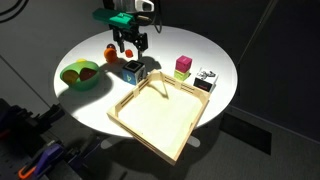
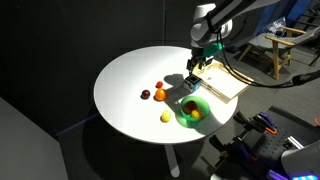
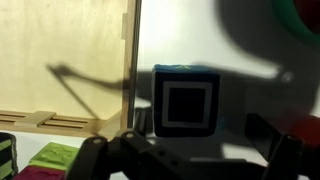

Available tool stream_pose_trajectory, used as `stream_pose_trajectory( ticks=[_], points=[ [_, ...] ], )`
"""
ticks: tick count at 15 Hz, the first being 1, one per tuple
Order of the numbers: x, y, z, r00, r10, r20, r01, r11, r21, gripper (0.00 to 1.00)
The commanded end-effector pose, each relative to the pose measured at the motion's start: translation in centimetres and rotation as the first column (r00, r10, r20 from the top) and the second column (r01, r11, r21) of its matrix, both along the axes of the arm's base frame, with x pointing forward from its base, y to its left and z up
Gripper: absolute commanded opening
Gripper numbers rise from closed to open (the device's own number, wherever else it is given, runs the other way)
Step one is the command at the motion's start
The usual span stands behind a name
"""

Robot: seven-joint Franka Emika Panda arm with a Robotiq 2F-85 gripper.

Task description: Put the cube-shaped box on the tray

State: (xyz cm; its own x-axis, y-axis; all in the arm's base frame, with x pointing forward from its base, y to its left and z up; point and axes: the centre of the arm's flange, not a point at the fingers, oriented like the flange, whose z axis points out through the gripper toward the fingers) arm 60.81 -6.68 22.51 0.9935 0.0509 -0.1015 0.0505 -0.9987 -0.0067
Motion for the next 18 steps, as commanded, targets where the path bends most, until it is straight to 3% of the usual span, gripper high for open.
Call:
stream_pose_trajectory(
  ticks=[1, 18],
  points=[
    [0.9, 0.5, -1.5, 0.997, 0.077, 0.018, -0.077, 0.997, 0.004, 1.00],
    [1.9, 0.4, -6.2, 0.996, 0.086, 0.004, -0.086, 0.996, -0.023, 1.00]
  ],
)
